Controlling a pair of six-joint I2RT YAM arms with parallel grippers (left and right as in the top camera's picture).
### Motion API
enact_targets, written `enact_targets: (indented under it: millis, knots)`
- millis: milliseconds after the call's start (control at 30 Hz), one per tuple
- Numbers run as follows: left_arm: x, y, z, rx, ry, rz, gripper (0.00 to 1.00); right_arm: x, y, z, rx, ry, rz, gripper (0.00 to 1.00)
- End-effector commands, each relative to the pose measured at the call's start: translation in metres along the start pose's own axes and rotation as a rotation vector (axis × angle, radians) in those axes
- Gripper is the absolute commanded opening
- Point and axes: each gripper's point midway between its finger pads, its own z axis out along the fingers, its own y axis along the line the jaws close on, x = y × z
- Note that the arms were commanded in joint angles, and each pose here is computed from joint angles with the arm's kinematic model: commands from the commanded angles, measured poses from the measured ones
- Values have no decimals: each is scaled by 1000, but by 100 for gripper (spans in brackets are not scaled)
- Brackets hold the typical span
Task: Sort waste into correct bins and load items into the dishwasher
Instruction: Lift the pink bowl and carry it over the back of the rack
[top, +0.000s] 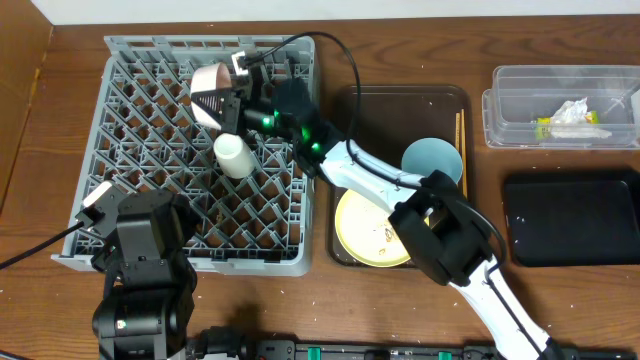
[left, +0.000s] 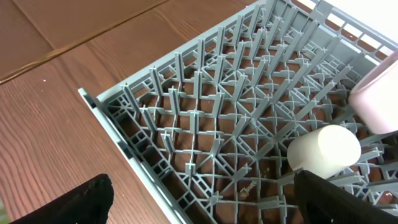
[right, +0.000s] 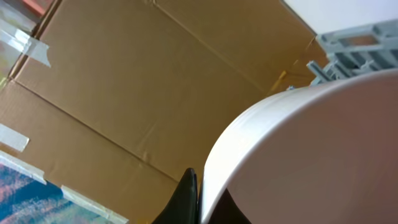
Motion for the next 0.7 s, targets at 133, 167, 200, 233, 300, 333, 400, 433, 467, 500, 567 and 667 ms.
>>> enact_targets:
  millis: [133, 167, 200, 233, 300, 333, 400, 433, 467, 500, 567, 667]
  knots:
    - [-6, 1, -4, 2, -15, -21, 94, -7, -5, 1, -11, -73, -10, 1]
    - [-6, 1, -4, 2, -15, -21, 94, -12, -10, 0, 4, -91, -12, 1]
    - [-6, 1, -4, 2, -15, -21, 94, -16, -12, -2, 12, -104, -17, 1]
    - [-6, 1, -4, 2, -15, -21, 94, -21, -16, -4, 23, -118, -16, 1]
    - [-6, 1, -4, 2, -15, -21, 94, -30, -22, -8, 39, -138, -17, 1]
    - [-6, 1, -4, 2, -15, -21, 94, -33, -25, -10, 45, -146, -18, 1]
    - [-6, 1, -4, 2, -15, -21, 94, -37, -28, -12, 55, -157, -28, 1]
    - [-6, 1, -4, 2, -15, -21, 94, -39, -29, -12, 59, -161, -39, 1]
    - [-6, 1, -4, 2, -15, -21, 94, -40, -30, -13, 62, -166, -45, 1]
    - [-6, 1, -4, 2, -15, -21, 94, -41, -31, -13, 67, -172, -46, 1]
    - [-6, 1, -4, 2, -15, -21, 94, -44, -33, -14, 83, -185, -80, 1]
    - [-6, 1, -4, 2, -15, -21, 94, -40, -43, -12, 119, -169, -62, 1]
